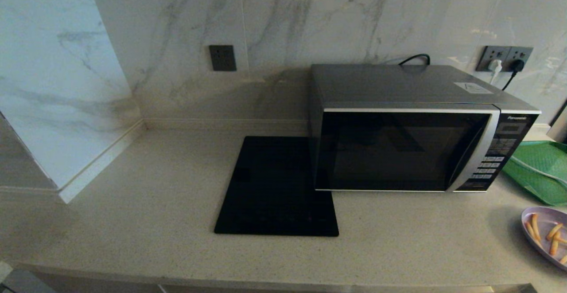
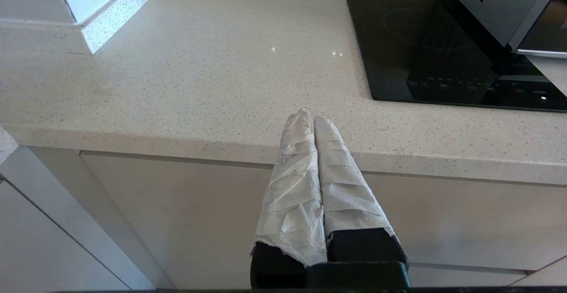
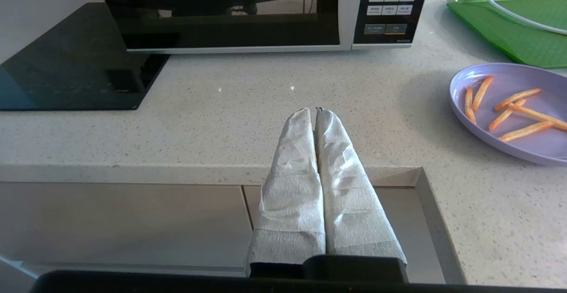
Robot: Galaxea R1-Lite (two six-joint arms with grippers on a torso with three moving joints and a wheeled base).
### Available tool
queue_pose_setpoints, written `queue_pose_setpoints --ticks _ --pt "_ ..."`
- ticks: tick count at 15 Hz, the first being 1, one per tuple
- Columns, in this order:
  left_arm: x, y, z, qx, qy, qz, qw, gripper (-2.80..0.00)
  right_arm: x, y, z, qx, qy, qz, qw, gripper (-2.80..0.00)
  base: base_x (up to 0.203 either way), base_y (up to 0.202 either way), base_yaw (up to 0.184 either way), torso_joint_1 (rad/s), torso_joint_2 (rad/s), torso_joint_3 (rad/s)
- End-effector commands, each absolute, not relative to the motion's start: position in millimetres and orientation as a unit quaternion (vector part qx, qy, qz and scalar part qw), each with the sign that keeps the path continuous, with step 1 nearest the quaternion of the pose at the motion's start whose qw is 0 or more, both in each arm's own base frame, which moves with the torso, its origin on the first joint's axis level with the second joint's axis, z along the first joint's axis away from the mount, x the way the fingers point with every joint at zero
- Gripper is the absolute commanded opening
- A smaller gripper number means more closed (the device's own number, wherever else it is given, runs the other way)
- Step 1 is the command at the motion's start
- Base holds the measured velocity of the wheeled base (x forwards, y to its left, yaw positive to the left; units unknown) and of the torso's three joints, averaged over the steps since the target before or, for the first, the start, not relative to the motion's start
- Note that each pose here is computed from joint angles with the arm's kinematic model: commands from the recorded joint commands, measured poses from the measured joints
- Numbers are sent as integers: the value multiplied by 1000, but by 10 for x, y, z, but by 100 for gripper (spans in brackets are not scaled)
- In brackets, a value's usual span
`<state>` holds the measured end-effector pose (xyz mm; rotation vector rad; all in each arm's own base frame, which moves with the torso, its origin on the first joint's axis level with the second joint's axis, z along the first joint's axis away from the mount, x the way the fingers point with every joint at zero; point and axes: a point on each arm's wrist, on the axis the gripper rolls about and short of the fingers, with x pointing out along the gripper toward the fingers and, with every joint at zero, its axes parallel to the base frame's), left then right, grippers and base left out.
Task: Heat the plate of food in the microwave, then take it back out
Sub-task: Open the microwave oven
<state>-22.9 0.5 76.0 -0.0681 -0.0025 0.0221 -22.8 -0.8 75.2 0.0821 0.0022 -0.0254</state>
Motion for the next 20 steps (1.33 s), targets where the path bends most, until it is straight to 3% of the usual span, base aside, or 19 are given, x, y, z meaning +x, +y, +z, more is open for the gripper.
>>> queue_pose_setpoints --ticks 1,20 --pt "-229 5 759 -35 -1 11 999 -280 -227 -8 752 42 1 -13 999 -280 0 0 0 0 0 0" --pt "-229 5 759 -35 -1 11 999 -280 -239 -10 777 39 0 -16 999 -280 0 0 0 0 0 0"
